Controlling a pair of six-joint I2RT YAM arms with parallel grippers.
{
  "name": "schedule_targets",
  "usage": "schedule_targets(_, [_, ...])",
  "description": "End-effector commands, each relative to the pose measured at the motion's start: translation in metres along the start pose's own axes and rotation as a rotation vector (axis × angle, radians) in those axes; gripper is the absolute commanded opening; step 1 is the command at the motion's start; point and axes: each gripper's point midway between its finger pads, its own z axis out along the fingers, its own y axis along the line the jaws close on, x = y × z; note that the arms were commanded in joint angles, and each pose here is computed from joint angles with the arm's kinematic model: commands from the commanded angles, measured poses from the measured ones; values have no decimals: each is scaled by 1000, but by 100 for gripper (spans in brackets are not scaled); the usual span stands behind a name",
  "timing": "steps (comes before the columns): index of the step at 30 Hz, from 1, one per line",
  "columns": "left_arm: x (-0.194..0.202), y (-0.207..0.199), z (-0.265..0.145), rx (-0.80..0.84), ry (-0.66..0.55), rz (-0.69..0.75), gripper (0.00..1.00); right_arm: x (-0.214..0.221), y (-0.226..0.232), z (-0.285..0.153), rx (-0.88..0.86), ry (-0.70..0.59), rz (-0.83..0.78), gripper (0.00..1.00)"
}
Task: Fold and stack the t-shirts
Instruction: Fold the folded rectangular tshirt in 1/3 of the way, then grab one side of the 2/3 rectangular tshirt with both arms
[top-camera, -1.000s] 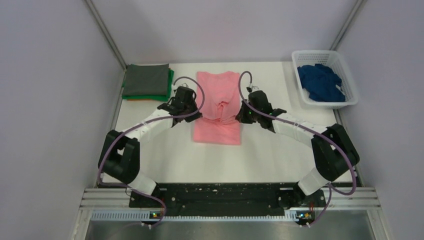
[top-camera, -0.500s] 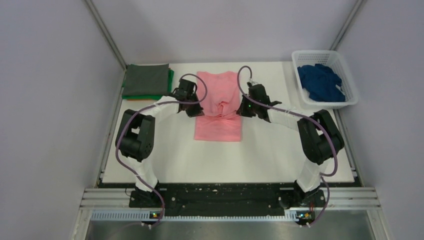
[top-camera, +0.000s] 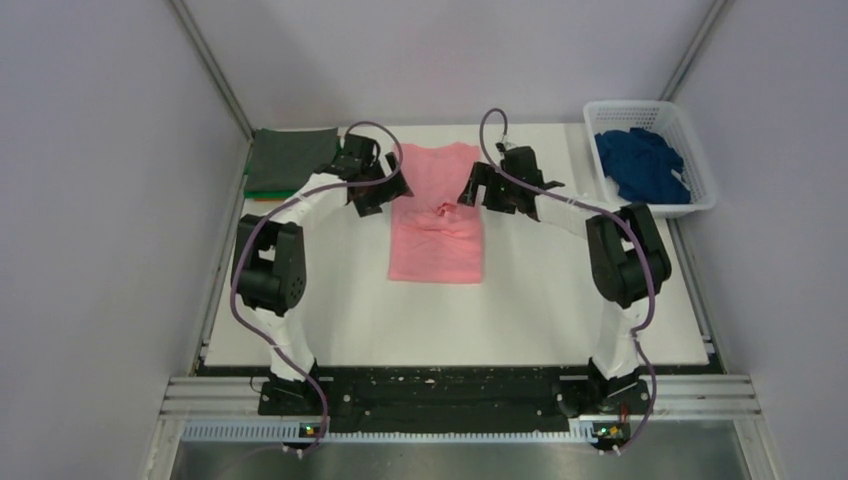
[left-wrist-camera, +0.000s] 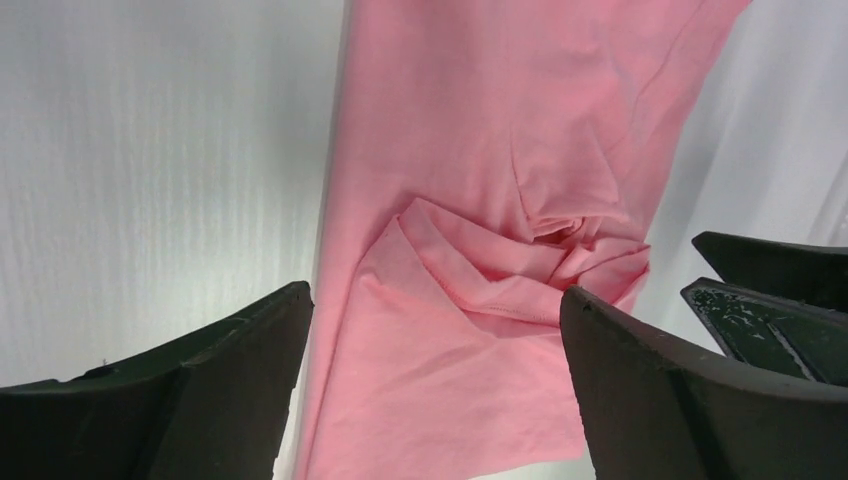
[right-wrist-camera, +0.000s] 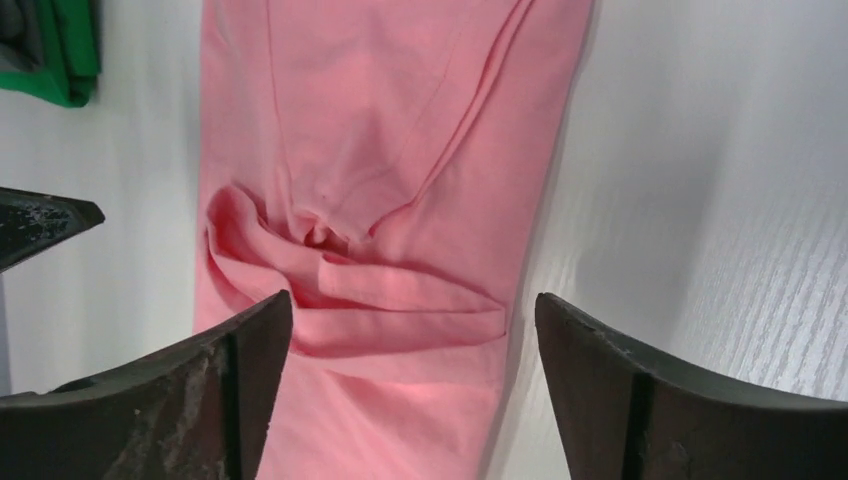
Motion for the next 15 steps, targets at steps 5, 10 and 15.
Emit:
schedule_targets(5, [50, 11, -38, 72, 68, -6, 99, 34, 4, -46, -51, 17, -19, 99])
schedule_targets(10, [111, 46, -52, 39, 136, -47, 99, 92, 0, -78, -56, 78, 18, 99])
schedule_targets(15, [148, 63, -60, 26, 170, -63, 96, 140, 1, -93, -52, 159, 37, 97])
